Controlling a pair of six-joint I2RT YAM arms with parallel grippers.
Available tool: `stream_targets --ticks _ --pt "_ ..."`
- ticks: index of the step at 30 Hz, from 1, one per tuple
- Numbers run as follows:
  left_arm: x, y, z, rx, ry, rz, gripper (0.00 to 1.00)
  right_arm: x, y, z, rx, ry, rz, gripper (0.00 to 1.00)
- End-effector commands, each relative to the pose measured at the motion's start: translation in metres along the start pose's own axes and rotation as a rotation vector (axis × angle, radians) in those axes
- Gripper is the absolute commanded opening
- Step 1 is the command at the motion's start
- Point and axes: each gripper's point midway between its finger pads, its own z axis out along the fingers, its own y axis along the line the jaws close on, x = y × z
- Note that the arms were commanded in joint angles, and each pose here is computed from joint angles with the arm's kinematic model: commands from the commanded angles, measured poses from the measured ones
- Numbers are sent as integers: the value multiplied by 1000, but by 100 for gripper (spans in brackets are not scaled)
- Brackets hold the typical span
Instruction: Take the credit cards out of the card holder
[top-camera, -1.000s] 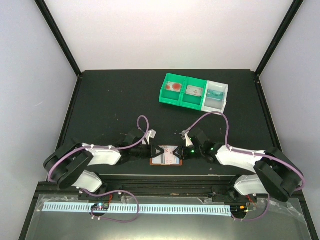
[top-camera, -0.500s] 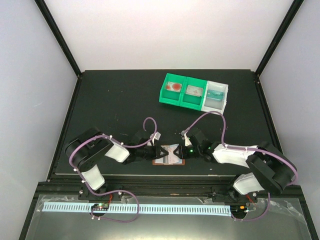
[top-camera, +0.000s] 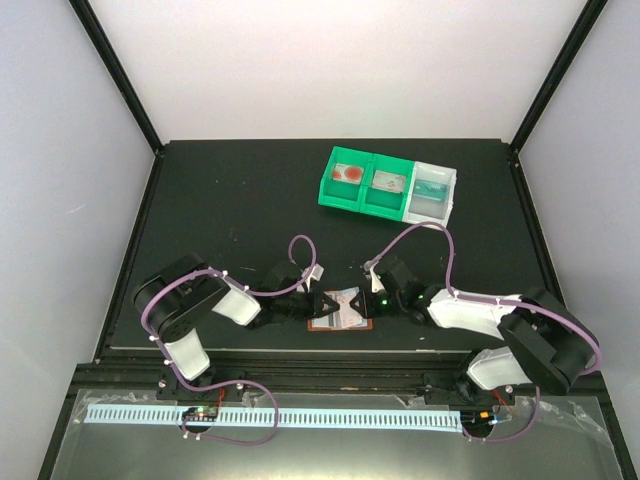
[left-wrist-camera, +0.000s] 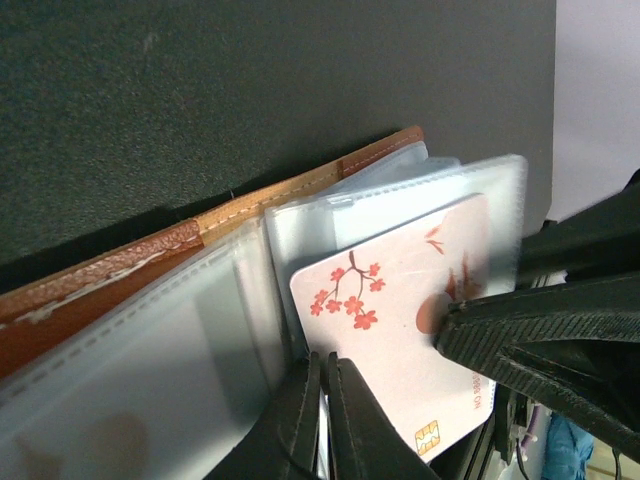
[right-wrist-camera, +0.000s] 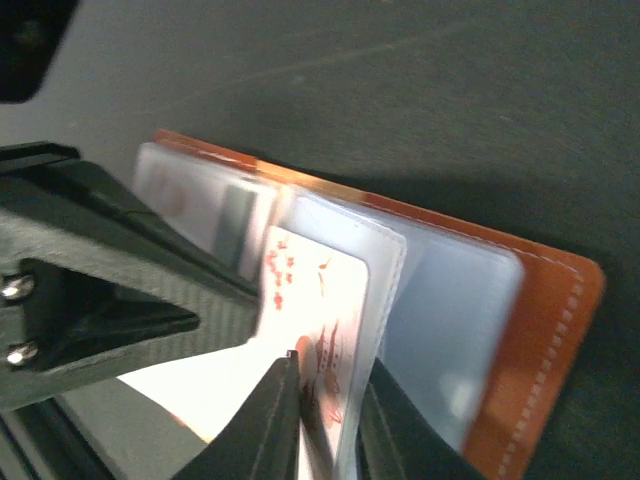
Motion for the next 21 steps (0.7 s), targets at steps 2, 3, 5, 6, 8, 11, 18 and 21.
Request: stream_targets --ticks 2,3,5,6,8,11,18,21 --pt "10 14 3 -41 19 -16 8 0 -22 -8 115 -22 -18 21" --pt "10 14 2 -42 19 -16 9 -1 -21 -10 115 -24 -19 20" --pt "11 15 2 -42 20 -18 9 -2 -19 -15 112 -33 -16 20" --pt "11 15 2 -42 21 -17 9 -3 -18 -17 111 -38 -16 21" --pt "11 15 2 -40 21 -14 5 -5 -16 -24 109 -51 -14 24" --pt "11 14 3 -37 23 -12 3 -9 -9 -31 85 -77 -19 25" --pt "11 15 4 -35 26 -11 2 -6 -10 -22 79 -47 -33 28" --pt "12 17 5 -39 31 -13 2 -1 -13 -12 52 -6 -25 30"
